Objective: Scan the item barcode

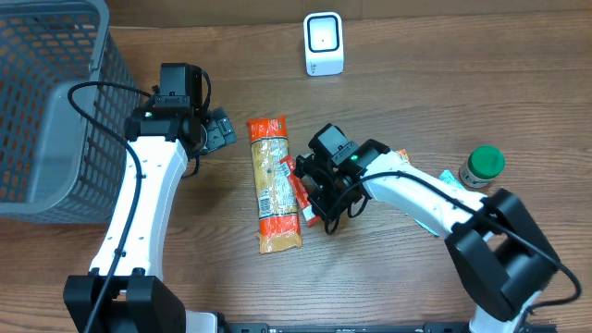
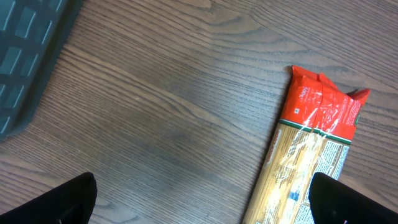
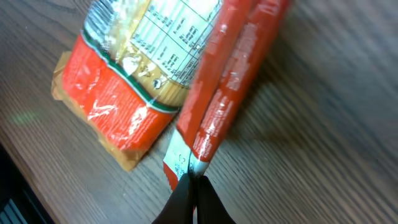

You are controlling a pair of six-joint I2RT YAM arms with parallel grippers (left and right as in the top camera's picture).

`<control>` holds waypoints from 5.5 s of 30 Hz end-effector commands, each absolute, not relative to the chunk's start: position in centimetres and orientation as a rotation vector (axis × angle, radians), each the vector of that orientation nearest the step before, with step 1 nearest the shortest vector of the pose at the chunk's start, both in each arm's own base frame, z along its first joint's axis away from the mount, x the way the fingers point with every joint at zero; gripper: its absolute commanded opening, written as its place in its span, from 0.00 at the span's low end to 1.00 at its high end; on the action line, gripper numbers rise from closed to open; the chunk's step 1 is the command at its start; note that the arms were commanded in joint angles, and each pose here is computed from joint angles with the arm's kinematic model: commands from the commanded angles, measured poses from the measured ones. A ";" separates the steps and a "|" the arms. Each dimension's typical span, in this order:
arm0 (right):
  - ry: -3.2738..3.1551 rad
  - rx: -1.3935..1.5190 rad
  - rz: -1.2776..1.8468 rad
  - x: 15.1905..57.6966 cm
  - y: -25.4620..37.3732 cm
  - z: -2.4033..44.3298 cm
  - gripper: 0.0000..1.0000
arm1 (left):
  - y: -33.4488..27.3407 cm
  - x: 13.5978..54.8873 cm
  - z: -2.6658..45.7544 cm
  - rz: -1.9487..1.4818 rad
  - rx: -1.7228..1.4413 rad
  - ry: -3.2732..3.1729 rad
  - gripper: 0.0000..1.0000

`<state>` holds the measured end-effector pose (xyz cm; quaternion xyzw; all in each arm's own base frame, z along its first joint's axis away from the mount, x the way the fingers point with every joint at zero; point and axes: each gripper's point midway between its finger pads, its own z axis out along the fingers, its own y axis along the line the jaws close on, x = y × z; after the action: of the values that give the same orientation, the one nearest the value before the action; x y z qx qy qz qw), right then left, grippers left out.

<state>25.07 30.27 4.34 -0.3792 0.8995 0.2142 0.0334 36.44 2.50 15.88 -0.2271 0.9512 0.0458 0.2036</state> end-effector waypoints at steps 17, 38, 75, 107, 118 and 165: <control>2.530 -1.317 0.526 27.1 30.2 9.2 0.03 | 2.7 36.5 15.8 0.145 -0.622 2.657 1.00; 2.302 -1.552 0.615 23.4 35.9 9.7 0.04 | 2.7 36.5 15.8 0.145 -0.622 2.657 1.00; 2.441 -1.501 0.606 24.1 36.6 4.1 0.24 | 2.7 36.5 15.8 0.145 -0.622 2.657 1.00; 2.668 -1.092 0.460 26.7 35.4 2.2 0.23 | 2.7 36.5 15.8 0.145 -0.622 2.657 1.00; 2.652 -1.089 0.512 26.6 36.0 3.1 0.04 | 2.7 36.5 15.8 0.145 -0.622 2.657 1.00; 2.688 -0.024 0.613 29.9 34.3 12.2 0.90 | 2.7 36.5 15.8 0.145 -0.622 2.657 1.00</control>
<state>27.27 35.74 10.79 -0.1831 0.9424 0.2310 0.1578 36.44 2.50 15.88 -0.2271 0.9512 0.0458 0.2036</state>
